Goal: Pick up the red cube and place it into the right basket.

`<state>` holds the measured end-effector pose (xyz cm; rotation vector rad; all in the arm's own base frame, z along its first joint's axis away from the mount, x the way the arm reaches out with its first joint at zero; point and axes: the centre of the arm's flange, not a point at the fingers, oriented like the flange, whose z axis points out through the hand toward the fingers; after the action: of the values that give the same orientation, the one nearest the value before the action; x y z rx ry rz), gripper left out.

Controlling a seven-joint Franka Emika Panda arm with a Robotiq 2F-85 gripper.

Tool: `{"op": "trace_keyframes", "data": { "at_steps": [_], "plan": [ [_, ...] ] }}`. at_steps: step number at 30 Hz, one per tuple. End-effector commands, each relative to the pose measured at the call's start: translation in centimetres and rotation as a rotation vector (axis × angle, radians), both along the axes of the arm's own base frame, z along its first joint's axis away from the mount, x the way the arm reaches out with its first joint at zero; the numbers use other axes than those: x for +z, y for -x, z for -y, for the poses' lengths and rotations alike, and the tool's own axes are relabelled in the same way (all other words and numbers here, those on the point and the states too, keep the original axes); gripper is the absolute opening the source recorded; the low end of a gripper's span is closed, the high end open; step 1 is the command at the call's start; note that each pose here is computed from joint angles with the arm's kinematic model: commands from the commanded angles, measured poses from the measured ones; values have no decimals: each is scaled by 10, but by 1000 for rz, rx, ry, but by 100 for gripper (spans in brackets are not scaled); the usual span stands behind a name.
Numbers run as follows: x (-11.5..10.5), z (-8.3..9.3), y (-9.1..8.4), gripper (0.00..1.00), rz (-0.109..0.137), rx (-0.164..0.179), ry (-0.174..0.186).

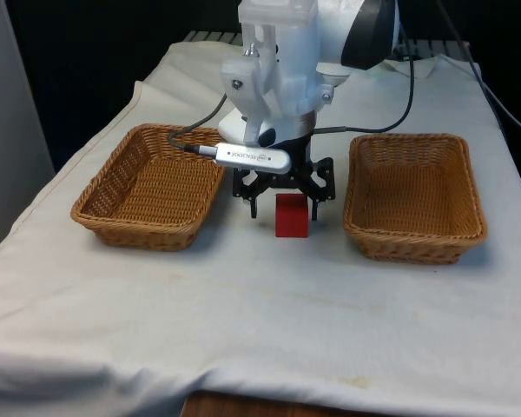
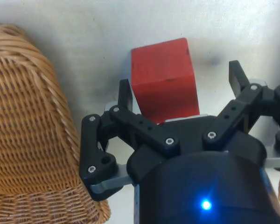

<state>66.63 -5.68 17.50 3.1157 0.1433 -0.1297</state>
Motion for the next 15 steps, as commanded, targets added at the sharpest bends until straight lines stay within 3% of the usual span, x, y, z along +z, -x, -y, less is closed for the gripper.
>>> {"op": "trace_keyframes", "data": {
  "at_steps": [1,15],
  "plan": [
    [0,0,0,100,4,-1,-4],
    [-1,1,0,100,0,0,1]
  ]
}}
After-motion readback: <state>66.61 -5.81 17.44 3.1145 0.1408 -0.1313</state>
